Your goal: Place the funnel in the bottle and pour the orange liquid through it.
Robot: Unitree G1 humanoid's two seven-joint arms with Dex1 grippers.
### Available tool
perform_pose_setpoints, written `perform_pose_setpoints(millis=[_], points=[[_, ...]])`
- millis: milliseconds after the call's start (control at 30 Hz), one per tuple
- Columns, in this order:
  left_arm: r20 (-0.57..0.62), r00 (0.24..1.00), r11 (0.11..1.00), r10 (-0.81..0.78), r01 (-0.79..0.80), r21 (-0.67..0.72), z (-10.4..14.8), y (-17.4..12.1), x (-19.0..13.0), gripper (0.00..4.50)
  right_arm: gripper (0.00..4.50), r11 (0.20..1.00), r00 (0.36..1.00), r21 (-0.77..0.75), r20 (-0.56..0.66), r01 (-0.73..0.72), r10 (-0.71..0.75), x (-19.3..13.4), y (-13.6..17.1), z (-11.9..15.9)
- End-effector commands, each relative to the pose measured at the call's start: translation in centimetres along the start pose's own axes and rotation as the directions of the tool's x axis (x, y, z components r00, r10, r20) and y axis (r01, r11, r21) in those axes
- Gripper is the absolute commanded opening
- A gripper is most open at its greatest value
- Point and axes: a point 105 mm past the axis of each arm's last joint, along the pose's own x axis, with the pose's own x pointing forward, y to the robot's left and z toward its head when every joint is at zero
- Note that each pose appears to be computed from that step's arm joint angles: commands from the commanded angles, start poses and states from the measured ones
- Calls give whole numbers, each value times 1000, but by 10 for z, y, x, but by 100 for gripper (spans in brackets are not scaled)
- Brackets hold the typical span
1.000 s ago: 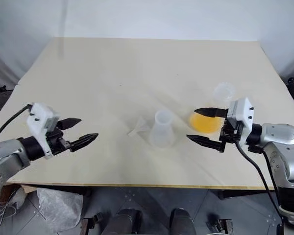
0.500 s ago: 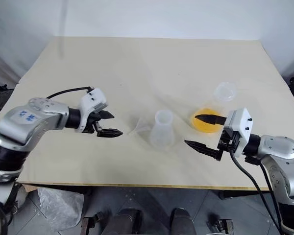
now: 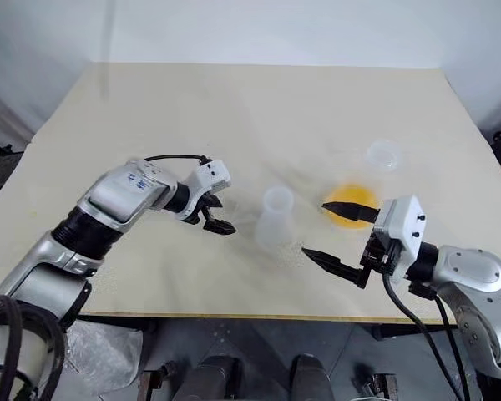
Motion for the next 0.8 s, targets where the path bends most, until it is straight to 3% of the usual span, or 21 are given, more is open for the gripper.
perform_pose_setpoints(millis=[33,433,533,800], points=[[-12,1000,998,17,-16,67,11,3,-3,447,450,1000,999,-26,32,10,-9,-1,4,10],[-88,996,990,5,8,144,27,-2,5,447,450,999,999,-24,25,47,-46,-4,8,7],[-117,993,987,5,14,157,24,-3,6,385,450,998,998,-27,20,56,-56,-5,7,7],[-127,992,985,-16,37,168,23,-8,7,137,450,997,997,-34,15,70,-70,-7,7,7]])
